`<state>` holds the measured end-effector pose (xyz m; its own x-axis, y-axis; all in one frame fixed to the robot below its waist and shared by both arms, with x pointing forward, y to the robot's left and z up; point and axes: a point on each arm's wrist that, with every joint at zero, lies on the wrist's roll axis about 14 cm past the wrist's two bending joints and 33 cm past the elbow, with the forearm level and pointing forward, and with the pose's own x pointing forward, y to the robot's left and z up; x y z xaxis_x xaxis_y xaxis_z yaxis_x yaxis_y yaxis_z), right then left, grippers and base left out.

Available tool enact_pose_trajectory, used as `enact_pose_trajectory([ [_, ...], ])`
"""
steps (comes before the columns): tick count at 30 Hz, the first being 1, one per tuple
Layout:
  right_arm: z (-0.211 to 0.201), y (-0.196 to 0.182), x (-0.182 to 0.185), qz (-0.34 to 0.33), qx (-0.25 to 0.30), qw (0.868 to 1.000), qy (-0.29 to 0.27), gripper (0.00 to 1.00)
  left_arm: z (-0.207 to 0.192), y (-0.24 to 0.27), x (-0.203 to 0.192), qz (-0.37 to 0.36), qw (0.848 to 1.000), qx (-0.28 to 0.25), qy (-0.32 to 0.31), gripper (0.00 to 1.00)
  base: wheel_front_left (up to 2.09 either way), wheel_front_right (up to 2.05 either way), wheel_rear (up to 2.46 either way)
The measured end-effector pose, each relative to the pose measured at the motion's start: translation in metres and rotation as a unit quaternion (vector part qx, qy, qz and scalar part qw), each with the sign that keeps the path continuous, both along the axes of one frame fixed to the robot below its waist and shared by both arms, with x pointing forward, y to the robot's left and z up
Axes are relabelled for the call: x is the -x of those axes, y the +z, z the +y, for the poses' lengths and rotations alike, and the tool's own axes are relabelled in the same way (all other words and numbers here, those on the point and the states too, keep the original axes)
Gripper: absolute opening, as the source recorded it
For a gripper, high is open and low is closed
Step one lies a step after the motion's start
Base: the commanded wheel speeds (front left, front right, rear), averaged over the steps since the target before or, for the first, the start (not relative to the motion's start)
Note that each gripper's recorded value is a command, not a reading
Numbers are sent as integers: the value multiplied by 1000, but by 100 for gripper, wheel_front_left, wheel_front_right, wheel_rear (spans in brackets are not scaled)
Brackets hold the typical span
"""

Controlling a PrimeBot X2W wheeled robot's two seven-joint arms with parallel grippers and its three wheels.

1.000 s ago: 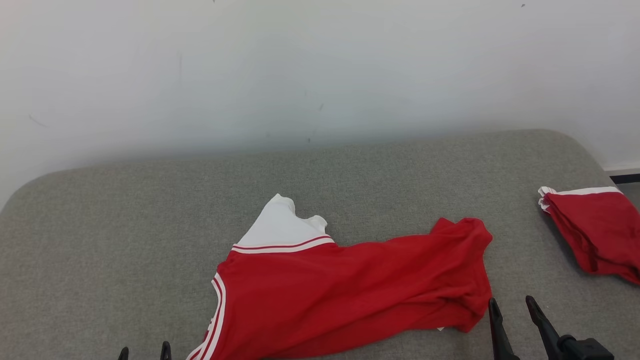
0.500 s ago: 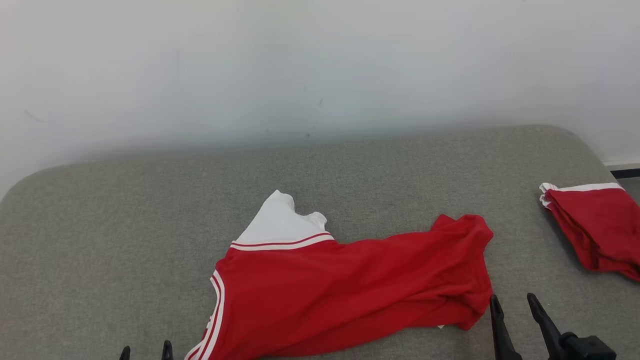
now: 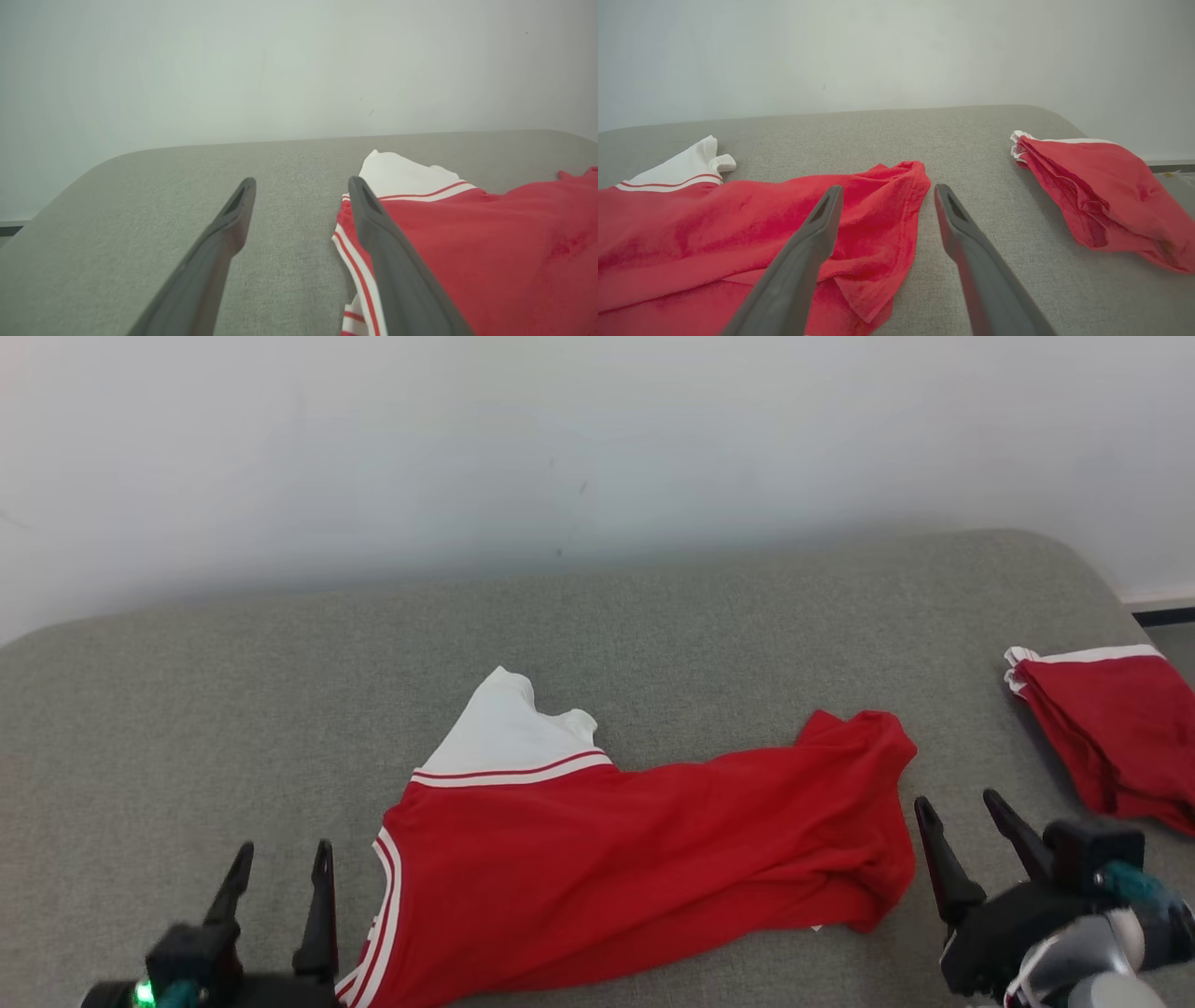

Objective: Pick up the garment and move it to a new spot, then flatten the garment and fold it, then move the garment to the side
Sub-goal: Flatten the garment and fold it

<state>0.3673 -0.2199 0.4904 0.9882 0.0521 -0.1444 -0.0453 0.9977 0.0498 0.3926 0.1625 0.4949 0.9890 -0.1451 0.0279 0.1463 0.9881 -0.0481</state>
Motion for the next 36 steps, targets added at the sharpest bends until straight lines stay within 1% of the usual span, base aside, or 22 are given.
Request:
enact_pose_trajectory([
  [4,-5,4,-27,51,10,999,10,100,-13,9,-39,18,1000,1,-24,100,0,0,0],
  [8,-15,5,-50,101,22,995,8,100,-32,7,-75,53,997,0,-51,100,0,0,0],
  [12,-18,0,-70,154,22,988,11,100,-46,-2,-107,105,992,10,-69,100,0,0,0],
  [16,-18,-6,-85,193,18,981,17,100,-61,-18,-130,158,984,21,-85,100,0,0,0],
  [17,-18,-6,-85,193,18,981,17,100,-61,-18,-130,158,984,21,-85,100,0,0,0],
  [22,-27,-23,-95,237,29,971,13,100,-82,-41,-152,216,970,31,-108,100,0,0,0],
  [23,-29,-26,-97,244,33,969,13,100,-85,-46,-155,226,967,29,-112,100,0,0,0],
  [24,-30,-30,-101,250,40,967,15,100,-92,-57,-160,246,961,23,-122,100,0,0,0],
  [29,-27,-42,-106,266,50,963,25,100,-106,-79,-170,285,948,3,-141,100,0,0,0],
  [36,-30,-56,-103,281,55,958,28,100,-122,-92,-179,315,935,-26,-159,100,0,0,0],
])
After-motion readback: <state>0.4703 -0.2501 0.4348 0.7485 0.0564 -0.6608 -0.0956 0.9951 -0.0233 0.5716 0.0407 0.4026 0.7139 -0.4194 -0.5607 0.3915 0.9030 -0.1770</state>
